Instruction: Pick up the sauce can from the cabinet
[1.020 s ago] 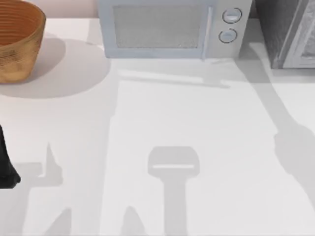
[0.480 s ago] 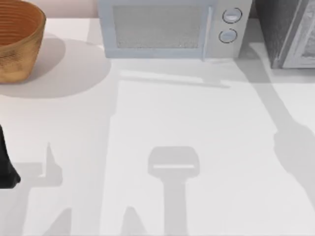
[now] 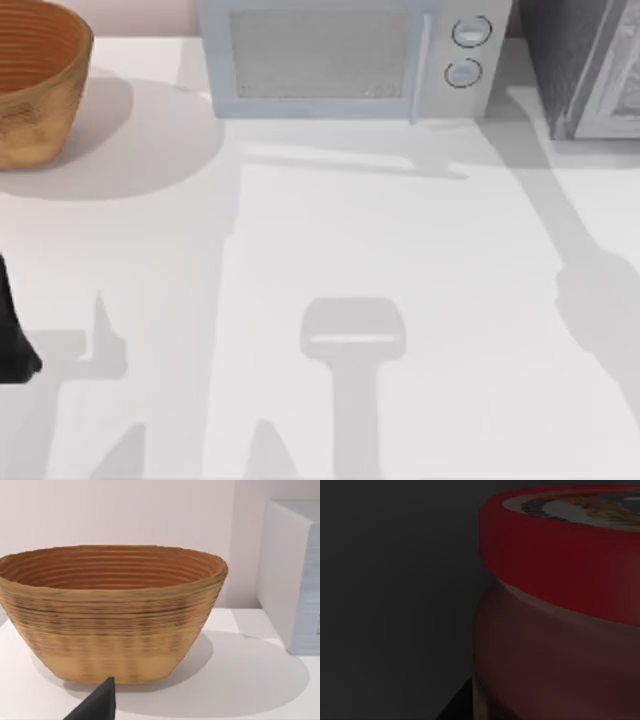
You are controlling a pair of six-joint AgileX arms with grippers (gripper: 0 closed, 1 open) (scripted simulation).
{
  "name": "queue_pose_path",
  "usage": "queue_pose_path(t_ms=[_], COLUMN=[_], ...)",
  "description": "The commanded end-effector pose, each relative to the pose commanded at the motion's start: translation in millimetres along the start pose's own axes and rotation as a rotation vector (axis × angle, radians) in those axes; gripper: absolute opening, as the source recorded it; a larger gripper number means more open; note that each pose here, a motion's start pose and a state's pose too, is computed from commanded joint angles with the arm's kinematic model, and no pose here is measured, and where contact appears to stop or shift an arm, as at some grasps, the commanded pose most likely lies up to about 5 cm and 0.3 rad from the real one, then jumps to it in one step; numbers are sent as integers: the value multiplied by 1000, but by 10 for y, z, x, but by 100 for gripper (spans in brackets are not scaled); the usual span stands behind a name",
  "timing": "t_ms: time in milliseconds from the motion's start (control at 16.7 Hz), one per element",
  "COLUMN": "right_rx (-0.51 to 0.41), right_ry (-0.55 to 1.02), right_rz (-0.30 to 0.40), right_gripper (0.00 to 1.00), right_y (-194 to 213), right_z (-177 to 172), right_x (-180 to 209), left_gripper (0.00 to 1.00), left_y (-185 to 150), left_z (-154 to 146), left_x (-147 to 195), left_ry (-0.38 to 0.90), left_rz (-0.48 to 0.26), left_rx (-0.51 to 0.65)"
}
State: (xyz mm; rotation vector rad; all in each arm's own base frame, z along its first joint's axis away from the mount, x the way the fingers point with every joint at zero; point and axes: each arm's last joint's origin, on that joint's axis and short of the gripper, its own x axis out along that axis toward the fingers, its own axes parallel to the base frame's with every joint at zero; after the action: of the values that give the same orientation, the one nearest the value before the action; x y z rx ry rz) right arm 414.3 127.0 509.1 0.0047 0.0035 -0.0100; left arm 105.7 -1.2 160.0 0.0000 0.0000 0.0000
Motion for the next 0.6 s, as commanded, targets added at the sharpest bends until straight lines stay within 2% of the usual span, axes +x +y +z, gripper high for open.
queue_pose_path(t_ms=[60,120,600], right_rx=[0,0,2], right_ry=[0,0,0], right_rz=[0,0,3], right_gripper=[2,0,0], right_y=[0,0,11], right_z=[0,0,0], right_x=[0,0,-3], left_gripper=[100,100,100], left_y=[0,0,0], left_z=[0,0,0], left_x=[0,0,0], left_ry=[0,0,0], left_rz=[0,0,0], left_rx=[0,0,0])
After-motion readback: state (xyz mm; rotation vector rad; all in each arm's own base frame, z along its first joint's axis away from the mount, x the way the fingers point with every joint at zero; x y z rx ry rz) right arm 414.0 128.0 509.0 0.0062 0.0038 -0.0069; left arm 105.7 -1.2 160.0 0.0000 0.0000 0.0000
